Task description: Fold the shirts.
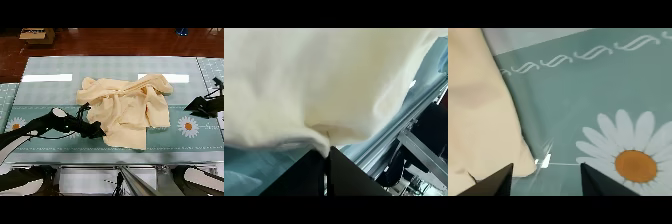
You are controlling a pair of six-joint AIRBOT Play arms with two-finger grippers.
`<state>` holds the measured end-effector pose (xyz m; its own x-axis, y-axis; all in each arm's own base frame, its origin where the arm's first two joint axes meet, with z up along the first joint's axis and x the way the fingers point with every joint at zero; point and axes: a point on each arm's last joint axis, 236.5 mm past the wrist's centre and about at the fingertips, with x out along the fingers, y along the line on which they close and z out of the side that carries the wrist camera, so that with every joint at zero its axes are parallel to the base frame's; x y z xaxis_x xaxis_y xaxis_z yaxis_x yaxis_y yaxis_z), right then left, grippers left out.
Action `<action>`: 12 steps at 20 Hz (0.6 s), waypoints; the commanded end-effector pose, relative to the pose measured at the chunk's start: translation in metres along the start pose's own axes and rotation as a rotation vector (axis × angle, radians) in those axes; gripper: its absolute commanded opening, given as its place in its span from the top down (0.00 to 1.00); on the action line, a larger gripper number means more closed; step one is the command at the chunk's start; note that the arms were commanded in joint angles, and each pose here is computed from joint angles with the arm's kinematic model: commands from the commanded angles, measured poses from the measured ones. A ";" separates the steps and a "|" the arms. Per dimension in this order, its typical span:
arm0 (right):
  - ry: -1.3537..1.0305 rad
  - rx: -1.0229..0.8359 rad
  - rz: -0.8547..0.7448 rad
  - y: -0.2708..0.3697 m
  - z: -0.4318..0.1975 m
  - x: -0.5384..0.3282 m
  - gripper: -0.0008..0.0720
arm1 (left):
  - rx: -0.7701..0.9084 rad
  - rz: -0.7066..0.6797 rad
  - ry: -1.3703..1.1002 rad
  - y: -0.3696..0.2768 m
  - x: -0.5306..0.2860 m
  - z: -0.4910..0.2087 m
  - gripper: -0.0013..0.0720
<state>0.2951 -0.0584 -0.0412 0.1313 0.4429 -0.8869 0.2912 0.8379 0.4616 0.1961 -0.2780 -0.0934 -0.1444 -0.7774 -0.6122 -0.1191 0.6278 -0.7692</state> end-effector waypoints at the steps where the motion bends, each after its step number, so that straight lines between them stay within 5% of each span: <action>1: 0.019 0.016 0.125 0.014 -0.021 0.036 0.25 | 0.024 -0.020 0.031 -0.005 -0.001 -0.008 0.95; 9: -0.032 -0.008 0.119 0.045 -0.021 0.092 0.28 | 0.023 -0.035 0.056 -0.009 -0.001 -0.013 0.95; 12: -0.022 -0.092 0.091 0.074 -0.025 0.113 0.71 | 0.050 -0.048 0.039 -0.019 -0.006 -0.008 0.95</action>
<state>0.2976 0.0357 -0.0997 0.1638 0.5351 -0.8288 0.2342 0.7950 0.5596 0.1872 -0.2829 -0.0813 -0.1871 -0.7961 -0.5755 -0.0953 0.5978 -0.7960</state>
